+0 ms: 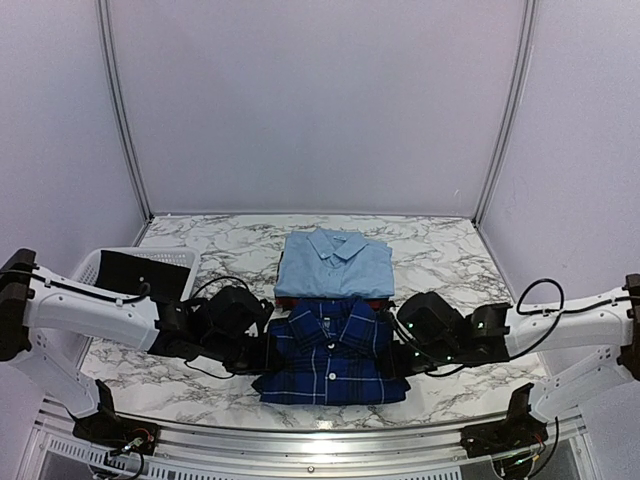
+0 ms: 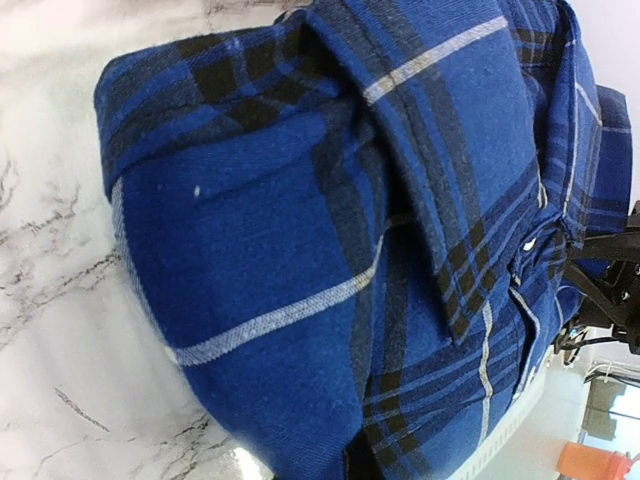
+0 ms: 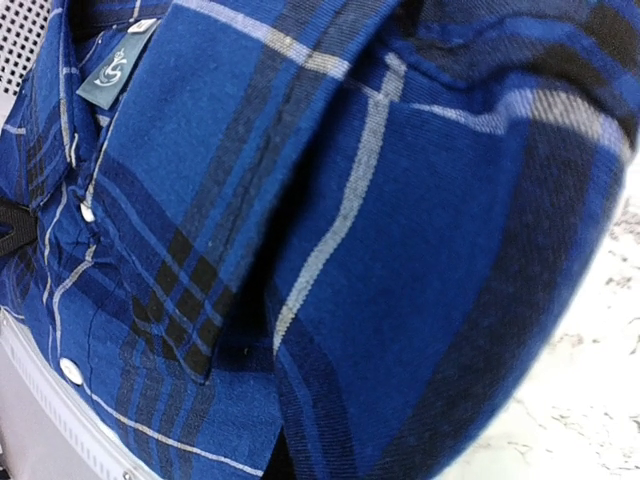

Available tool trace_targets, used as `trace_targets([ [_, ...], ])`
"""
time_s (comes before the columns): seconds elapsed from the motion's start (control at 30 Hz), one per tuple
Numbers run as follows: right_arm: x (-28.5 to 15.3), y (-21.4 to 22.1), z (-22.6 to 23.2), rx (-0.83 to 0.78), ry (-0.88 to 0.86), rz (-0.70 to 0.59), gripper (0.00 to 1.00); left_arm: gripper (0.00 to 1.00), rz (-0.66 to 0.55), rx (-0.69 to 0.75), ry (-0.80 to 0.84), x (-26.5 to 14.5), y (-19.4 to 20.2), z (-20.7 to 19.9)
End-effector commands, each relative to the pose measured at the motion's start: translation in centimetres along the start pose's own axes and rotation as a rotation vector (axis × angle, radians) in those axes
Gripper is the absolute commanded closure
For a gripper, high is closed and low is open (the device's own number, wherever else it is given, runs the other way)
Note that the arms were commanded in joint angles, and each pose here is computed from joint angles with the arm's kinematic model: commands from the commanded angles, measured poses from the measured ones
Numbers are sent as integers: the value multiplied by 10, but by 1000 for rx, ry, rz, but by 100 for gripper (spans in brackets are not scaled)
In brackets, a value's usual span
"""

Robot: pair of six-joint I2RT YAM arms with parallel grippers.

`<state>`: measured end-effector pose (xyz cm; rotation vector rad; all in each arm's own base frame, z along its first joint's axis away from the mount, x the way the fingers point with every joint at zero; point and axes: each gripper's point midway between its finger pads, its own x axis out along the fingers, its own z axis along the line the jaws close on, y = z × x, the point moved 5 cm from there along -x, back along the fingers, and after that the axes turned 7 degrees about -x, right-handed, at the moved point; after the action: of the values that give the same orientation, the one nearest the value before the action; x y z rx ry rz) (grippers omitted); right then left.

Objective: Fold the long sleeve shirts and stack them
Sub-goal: Pick up the square-folded shirt from the center of the board, then pick up the square-folded shirt from the square-folded shirt.

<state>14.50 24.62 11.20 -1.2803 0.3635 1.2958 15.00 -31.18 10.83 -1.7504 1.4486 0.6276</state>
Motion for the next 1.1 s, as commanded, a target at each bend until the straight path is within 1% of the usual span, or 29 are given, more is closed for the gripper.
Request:
trace_targets([
  [0.0, -26, -30, 16, 9, -12, -114, 100, 100, -59, 47, 61, -23, -11, -26],
  [0.2, -54, -51, 28, -10, -34, -180, 100, 100, -101, 90, 141, -45, -18, -54],
  [0.27, -66, -62, 33, -23, -38, -221, 100, 100, -127, 98, 167, -56, -24, -64],
  [0.47, -91, -104, 48, -77, -22, -344, 100, 100, -258, 144, 192, -84, -54, -94],
  [0.63, -98, -147, 47, -95, -38, -430, 100, 100, -305, 183, 175, -87, -97, -111],
  [0.77, -95, -186, 29, -88, -20, -474, 100, 100, -334, 182, 150, -81, -146, -111],
  [0.9, -84, -219, 3, -63, -5, -493, 100, 100, -326, 153, 157, -70, -189, -104],
  [1.07, -59, -242, -28, -30, -7, -456, 100, 100, -320, 121, 129, -49, -226, -87],
])
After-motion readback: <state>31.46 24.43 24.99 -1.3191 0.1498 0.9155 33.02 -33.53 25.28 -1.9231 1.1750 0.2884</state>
